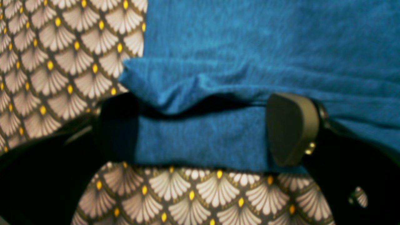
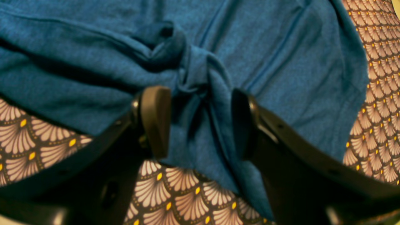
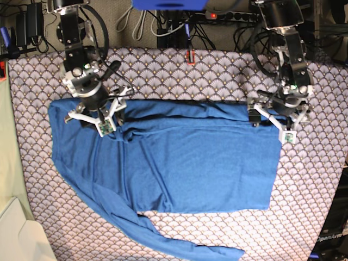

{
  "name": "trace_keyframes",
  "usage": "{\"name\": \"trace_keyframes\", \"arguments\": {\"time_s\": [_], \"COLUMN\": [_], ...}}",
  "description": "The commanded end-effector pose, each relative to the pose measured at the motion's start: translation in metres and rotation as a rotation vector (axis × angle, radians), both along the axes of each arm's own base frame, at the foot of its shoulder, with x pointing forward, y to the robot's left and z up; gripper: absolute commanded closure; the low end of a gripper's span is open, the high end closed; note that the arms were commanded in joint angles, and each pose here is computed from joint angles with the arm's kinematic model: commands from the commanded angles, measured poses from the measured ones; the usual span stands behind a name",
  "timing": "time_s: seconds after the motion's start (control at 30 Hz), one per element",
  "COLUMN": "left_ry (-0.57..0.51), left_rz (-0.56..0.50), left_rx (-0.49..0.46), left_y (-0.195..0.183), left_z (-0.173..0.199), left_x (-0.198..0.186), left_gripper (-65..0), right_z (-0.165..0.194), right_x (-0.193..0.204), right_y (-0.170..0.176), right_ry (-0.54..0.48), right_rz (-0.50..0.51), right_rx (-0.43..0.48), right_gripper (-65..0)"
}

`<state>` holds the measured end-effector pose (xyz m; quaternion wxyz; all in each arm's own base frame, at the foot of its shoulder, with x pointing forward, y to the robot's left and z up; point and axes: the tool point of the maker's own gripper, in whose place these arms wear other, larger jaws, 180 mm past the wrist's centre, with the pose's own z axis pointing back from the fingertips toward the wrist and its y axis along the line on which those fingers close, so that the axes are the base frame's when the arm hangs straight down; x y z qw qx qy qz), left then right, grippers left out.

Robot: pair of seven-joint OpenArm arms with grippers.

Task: Fold the T-shirt properly

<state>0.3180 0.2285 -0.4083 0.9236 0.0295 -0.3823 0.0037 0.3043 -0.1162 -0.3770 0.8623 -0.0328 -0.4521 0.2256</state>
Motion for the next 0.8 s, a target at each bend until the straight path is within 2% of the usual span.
{"name": "trace_keyframes", "arguments": {"time_s": [0.0, 0.33, 0.57, 0.77], "left_ry": [-0.077, -0.042, -0.173, -0.22], "left_rz": [0.001, 0.018, 0.019, 0.013], "left_rx": [0.013, -0.085, -0.078, -0.034], "left_y": [0.004, -0.01, -0.011, -0.005], "left_z": [0.021, 0.001, 0.038, 0.056], "left_x": [0.019, 0.055, 0.08, 0.069], "left_gripper": [-64.5, -64.5, -64.5, -64.5], "right_z": [0.013, 0.013, 0.013, 0.01], "right_x": [0.009, 0.009, 0.008, 0.003], "right_y": [0.0, -0.001, -0.003, -0.003], "right_ry": [-0.05, -0.05, -0.049, -0.04], "right_rz": [-0.001, 0.0, 0.001, 0.002], "right_rx": [0.01, 0.007, 0.001, 0.001], "right_gripper": [-31.6, -31.6, -31.6, -31.6]}}
